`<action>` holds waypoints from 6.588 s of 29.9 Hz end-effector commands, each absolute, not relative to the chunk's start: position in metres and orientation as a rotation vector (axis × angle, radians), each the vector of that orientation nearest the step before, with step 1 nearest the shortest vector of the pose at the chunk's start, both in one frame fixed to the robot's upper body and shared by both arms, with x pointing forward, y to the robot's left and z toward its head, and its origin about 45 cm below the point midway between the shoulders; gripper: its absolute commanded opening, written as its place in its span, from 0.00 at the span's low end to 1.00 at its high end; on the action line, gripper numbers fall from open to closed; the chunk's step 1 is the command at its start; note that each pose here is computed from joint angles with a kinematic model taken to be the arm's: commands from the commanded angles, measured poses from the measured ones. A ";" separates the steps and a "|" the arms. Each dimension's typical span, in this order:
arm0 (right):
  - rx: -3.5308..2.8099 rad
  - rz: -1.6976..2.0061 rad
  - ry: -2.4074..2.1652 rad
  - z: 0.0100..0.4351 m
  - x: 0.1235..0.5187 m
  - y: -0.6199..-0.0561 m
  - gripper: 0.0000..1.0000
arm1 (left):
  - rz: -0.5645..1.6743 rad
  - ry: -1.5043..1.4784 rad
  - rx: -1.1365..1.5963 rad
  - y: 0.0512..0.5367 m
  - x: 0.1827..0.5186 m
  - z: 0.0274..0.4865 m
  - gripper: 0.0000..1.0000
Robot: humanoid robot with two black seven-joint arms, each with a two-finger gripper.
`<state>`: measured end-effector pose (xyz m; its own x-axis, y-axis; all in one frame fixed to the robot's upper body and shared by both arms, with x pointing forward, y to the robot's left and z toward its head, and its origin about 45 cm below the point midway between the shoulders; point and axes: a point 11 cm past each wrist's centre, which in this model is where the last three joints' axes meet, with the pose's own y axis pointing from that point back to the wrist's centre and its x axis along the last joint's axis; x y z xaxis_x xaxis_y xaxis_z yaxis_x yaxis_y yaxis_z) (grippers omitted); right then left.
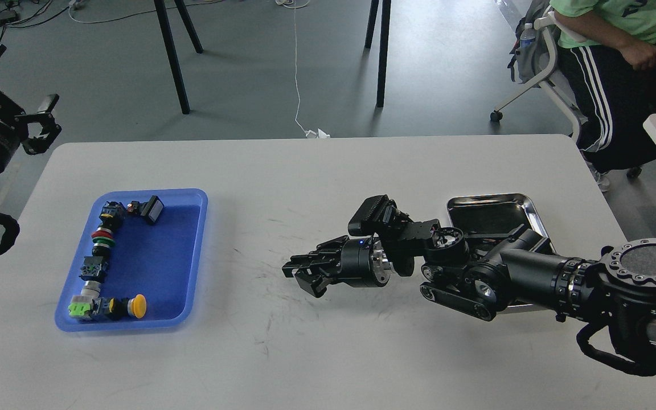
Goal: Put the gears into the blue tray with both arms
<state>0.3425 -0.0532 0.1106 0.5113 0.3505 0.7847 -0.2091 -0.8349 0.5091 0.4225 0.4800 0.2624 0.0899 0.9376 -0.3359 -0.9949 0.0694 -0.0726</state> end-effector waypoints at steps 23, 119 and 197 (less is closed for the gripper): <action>2.261 1.335 -0.083 0.142 0.368 -0.044 0.60 | 1.516 0.289 -0.339 0.492 0.418 0.255 0.98; 2.494 0.763 -1.404 0.268 0.498 -0.117 0.81 | 1.225 0.260 -0.223 0.410 0.384 0.266 0.98; 2.274 -0.147 -2.312 0.217 0.490 -0.316 0.96 | 0.142 -0.734 0.749 0.189 0.340 0.214 0.98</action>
<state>0.4911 -0.3017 0.2157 0.0097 -0.9947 -0.1020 -0.9999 -0.0086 -0.0115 0.3421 0.1903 0.2192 0.7510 -0.1020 0.6524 -0.3798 0.7415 0.5531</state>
